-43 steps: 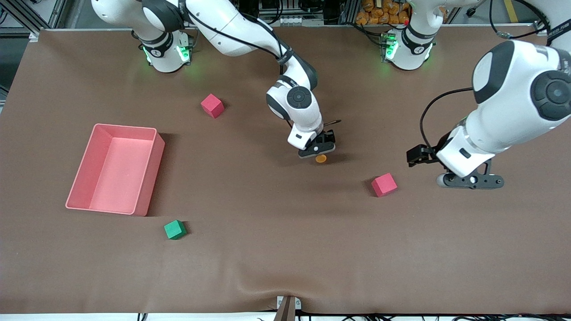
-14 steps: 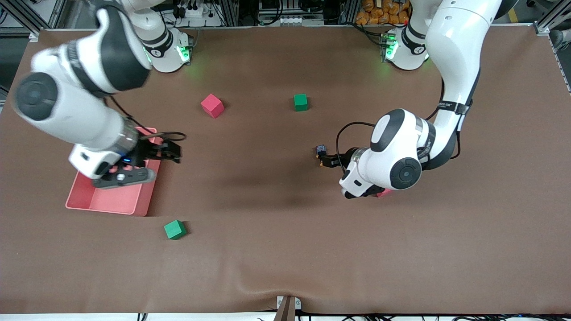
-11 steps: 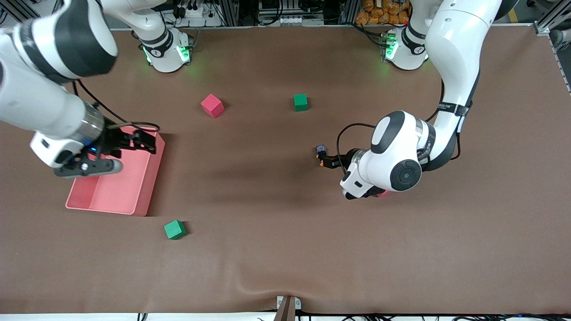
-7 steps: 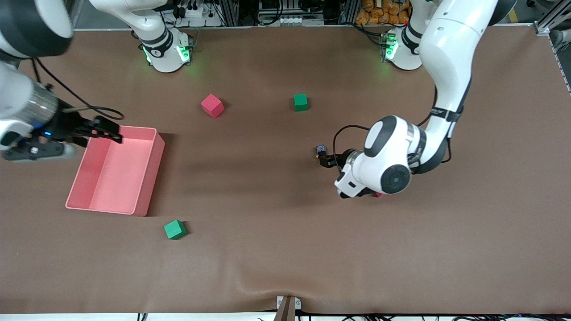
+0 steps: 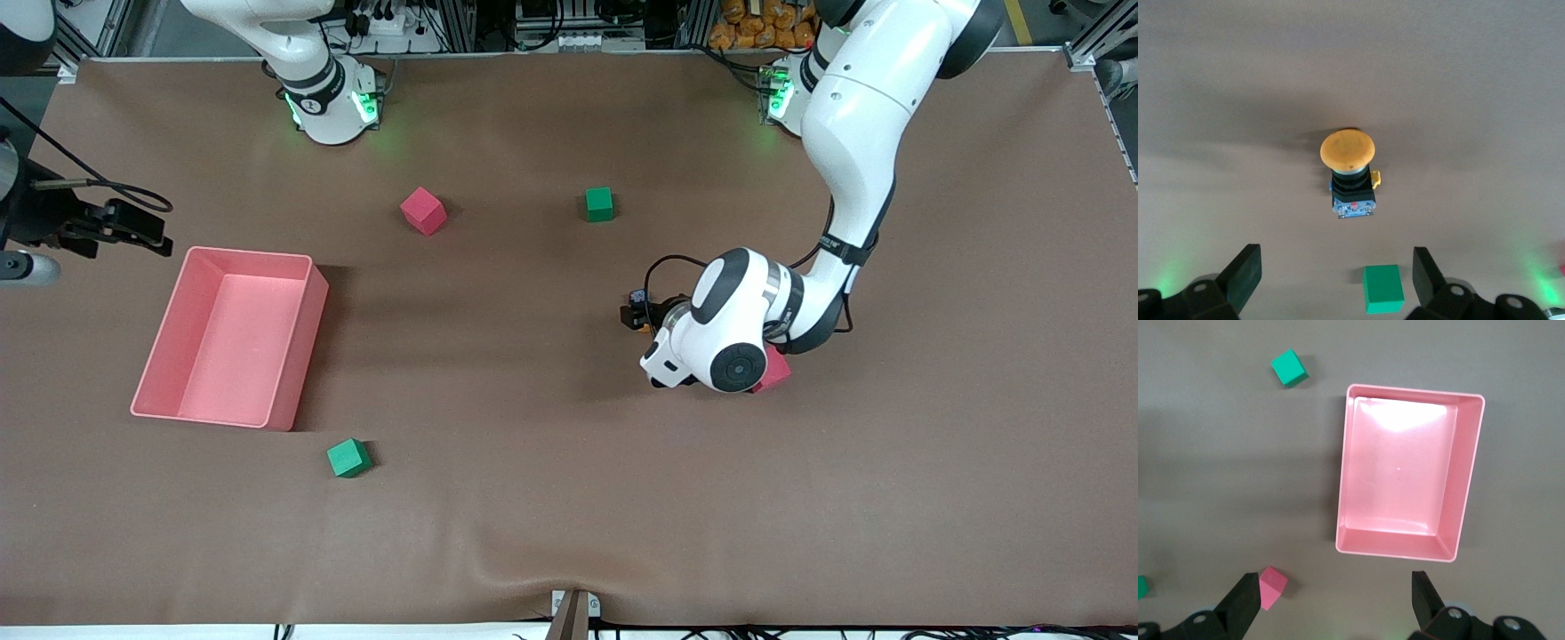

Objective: Place and upright button with both arms
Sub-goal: 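Lower the left gripper and close it on the button body, then carry the button with the left gripper toward the table center, then stand the button upright on the table and open the left gripper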

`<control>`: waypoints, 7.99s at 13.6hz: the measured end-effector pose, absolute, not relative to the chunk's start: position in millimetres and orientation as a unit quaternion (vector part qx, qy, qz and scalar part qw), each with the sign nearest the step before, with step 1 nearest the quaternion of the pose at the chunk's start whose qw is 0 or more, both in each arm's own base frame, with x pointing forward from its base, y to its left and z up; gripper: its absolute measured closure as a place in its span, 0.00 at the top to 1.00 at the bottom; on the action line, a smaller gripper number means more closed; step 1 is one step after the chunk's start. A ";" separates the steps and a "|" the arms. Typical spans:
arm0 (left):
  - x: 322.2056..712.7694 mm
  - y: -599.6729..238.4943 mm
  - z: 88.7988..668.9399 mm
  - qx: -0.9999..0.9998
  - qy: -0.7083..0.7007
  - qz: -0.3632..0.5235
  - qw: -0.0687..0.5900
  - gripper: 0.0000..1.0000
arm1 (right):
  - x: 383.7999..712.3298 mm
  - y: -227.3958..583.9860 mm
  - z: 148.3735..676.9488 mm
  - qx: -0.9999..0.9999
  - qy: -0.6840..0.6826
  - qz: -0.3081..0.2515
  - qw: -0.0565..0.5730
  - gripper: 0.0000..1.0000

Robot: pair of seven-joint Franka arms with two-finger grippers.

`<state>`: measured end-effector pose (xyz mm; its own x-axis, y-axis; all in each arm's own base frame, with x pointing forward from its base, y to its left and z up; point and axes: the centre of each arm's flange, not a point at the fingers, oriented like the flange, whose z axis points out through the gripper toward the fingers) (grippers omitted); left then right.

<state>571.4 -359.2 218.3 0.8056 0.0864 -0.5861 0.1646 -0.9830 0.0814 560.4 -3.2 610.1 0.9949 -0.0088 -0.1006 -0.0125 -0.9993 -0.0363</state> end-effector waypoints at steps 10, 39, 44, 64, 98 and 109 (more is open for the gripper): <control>559.6 -371.1 182.3 0.944 0.064 -0.317 0.056 0.75 | 540.5 -22.8 636.1 -0.997 0.020 0.072 0.006 1.00; 557.3 -373.3 153.1 0.945 0.070 -0.316 0.055 0.65 | 568.2 -51.9 640.7 -0.998 0.060 -0.011 0.003 1.00; 559.9 -373.9 155.7 0.946 0.070 -0.312 0.057 0.41 | 568.6 -51.3 640.4 -0.998 0.059 -0.011 0.003 1.00; 598.1 -441.5 294.9 0.971 0.137 -0.142 0.136 0.41 | 569.1 -53.0 639.3 -0.998 0.061 -0.010 0.003 1.00; 462.7 -579.2 158.8 0.935 0.105 0.321 -0.108 0.41 | 569.3 -55.0 638.3 -0.998 0.063 -0.009 0.003 1.00; 458.6 -595.7 192.1 0.939 0.138 0.307 -0.077 1.00 | 569.3 -56.1 638.0 -0.998 0.064 -0.009 0.003 1.00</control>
<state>458.6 -595.7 192.1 0.7740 0.2119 0.5967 0.3063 -0.9501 -0.0599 569.3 -56.1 638.0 0.9918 -0.1268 0.0172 -0.1267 -0.9919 -0.0063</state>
